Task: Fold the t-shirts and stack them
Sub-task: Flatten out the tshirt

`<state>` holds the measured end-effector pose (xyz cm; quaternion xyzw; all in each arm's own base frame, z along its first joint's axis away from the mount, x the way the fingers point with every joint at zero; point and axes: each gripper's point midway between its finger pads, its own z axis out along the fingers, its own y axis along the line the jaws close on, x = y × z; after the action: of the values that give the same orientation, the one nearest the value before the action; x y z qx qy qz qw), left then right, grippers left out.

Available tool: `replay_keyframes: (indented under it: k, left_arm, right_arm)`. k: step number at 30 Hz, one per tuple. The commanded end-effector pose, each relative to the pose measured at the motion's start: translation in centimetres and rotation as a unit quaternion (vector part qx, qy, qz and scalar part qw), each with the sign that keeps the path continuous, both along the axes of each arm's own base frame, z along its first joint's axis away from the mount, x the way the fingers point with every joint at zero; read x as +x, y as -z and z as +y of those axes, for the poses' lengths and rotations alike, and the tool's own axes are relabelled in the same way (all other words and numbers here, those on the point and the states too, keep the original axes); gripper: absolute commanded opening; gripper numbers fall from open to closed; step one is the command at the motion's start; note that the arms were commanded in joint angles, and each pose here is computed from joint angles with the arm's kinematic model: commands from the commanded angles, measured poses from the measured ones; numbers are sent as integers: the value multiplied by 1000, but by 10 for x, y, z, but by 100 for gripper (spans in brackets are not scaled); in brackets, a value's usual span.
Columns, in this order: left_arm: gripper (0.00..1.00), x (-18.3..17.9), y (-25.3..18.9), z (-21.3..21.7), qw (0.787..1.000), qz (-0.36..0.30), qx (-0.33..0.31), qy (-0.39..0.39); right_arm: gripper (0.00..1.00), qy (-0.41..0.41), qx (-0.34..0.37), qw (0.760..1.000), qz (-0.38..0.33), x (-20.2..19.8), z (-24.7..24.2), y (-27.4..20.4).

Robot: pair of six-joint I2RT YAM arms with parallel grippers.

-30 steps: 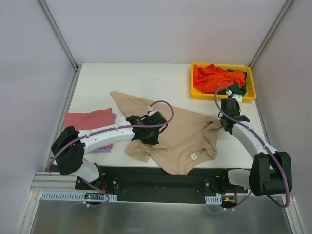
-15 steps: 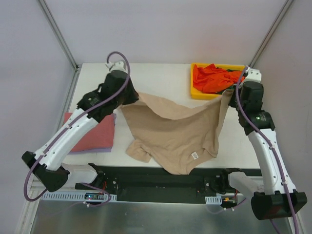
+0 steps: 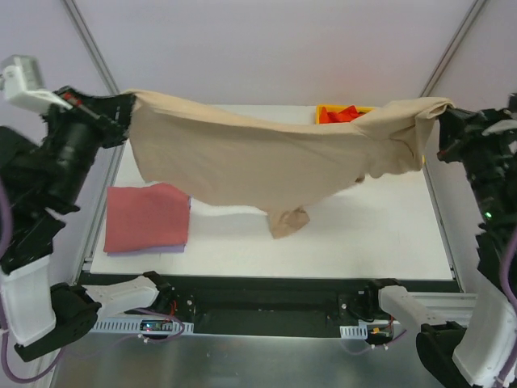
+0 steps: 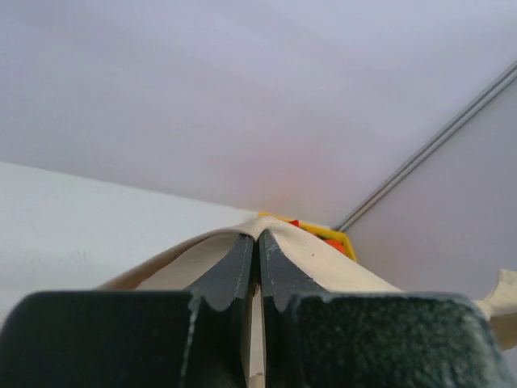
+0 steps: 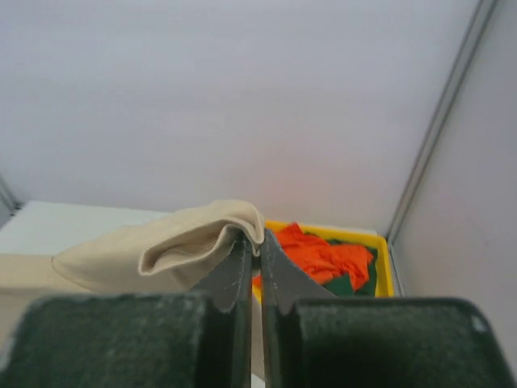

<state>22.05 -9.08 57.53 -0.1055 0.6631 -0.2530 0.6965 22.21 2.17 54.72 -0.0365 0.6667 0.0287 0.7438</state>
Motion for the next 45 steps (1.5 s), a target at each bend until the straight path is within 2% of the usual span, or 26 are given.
replay_keyframes:
  k: [1,5,9,11,14,17,19,22,24,26,30,31,32,33,34,35,36,39,42,45]
  left_arm:
    - [0,-39,-33,32,998,-60,-3,-4]
    - [0,-66,-47,42,995,-90,-24,19]
    - [0,-88,-53,38,991,-109,-43,66]
    - [0,-87,-54,37,991,-108,-45,67]
    - [0,-66,-48,41,995,-87,-39,21]
    - [0,-26,-31,48,997,-44,-15,-68]
    - [0,12,-10,43,992,-3,26,-126]
    - [0,72,39,22,977,70,94,-177]
    - [0,115,89,10,970,133,104,-172]
    - [0,157,152,-5,963,212,103,-130]
    - [0,226,280,1,916,357,119,-135]
    - [0,240,304,2,906,385,119,-130]
    - [12,251,330,2,895,412,117,-120]
    - [39,260,346,2,888,432,110,-109]
    - [74,267,367,2,878,456,108,-98]
    - [99,269,372,1,875,463,106,-92]
    - [99,271,372,2,875,461,109,-94]
    - [99,267,357,9,880,447,117,-107]
    - [99,256,346,10,885,439,117,-99]
    - [99,238,346,-3,886,448,104,-60]
  right_arm:
    - [0,-76,-17,993,-88,-67,19,-58]
    - [0,-77,-6,982,-170,-117,14,-96]
    - [0,-89,-2,970,-225,-144,15,-121]
    - [0,-79,-3,970,-231,-141,12,-128]
    - [0,-57,-14,974,-219,-118,7,-129]
    - [0,-34,-37,984,-173,-67,5,-115]
    - [0,-18,-54,990,-131,-24,3,-96]
    - [0,-12,-85,995,-46,52,8,-42]
    - [0,-20,-104,994,4,99,14,2]
    - [0,-34,-118,990,66,149,22,64]
    - [1,-66,-116,973,188,221,32,186]
    - [6,-64,-105,968,218,239,32,215]
    - [18,-64,-98,963,242,252,34,238]
    - [35,-58,-87,957,269,264,34,258]
    - [54,-52,-76,950,298,272,34,277]
    - [80,-43,-64,946,315,277,33,283]
    - [96,-38,-54,941,332,279,34,290]
    - [96,-19,-38,942,333,274,32,287]
    - [96,-6,-19,942,334,249,31,278]
    - [96,38,-7,930,365,213,18,293]
